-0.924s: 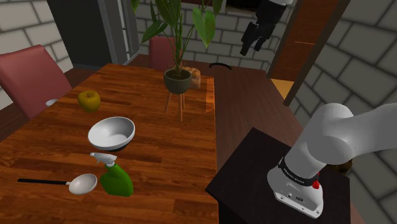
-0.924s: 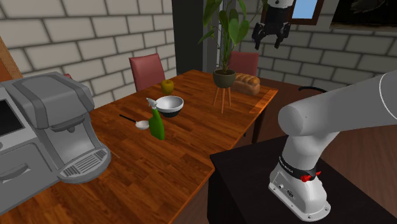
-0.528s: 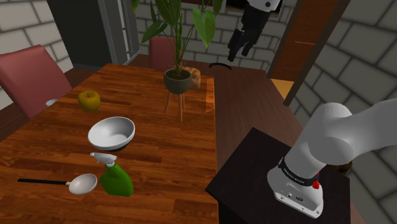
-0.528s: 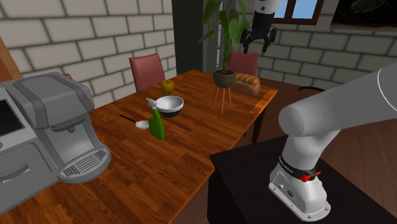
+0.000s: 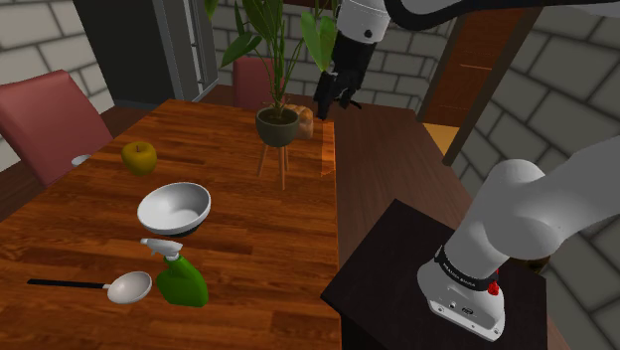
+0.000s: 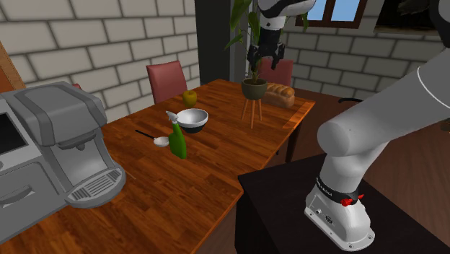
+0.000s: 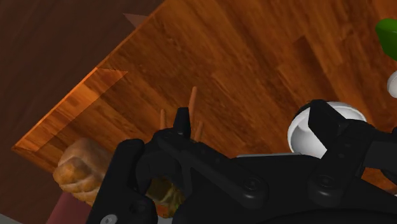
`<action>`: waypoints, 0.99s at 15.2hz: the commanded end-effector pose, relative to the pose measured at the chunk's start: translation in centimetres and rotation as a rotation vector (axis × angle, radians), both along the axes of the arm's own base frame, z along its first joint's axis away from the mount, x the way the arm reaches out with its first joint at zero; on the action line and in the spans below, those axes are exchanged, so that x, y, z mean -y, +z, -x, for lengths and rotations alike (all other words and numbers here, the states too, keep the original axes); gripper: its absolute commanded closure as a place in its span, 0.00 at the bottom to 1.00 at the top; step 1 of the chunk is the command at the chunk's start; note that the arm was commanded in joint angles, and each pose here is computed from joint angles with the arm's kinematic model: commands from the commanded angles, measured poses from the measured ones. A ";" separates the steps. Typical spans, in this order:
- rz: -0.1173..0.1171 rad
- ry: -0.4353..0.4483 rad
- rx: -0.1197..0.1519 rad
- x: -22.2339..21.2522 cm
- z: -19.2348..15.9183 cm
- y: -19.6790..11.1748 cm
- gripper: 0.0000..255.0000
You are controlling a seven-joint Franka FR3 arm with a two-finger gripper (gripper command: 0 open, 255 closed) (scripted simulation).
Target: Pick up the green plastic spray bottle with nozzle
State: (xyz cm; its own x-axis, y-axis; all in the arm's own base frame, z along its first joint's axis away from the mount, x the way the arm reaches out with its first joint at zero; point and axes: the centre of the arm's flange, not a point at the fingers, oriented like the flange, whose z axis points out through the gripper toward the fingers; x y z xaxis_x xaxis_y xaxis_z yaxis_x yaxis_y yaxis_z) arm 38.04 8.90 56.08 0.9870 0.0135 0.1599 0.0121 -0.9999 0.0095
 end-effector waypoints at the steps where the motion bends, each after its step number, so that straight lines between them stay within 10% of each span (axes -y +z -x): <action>1: -0.003 0.025 -0.006 -2.3 -1.1 -1.0 0.00; 15: -0.023 0.198 -0.051 -17.8 -6.6 -8.4 0.00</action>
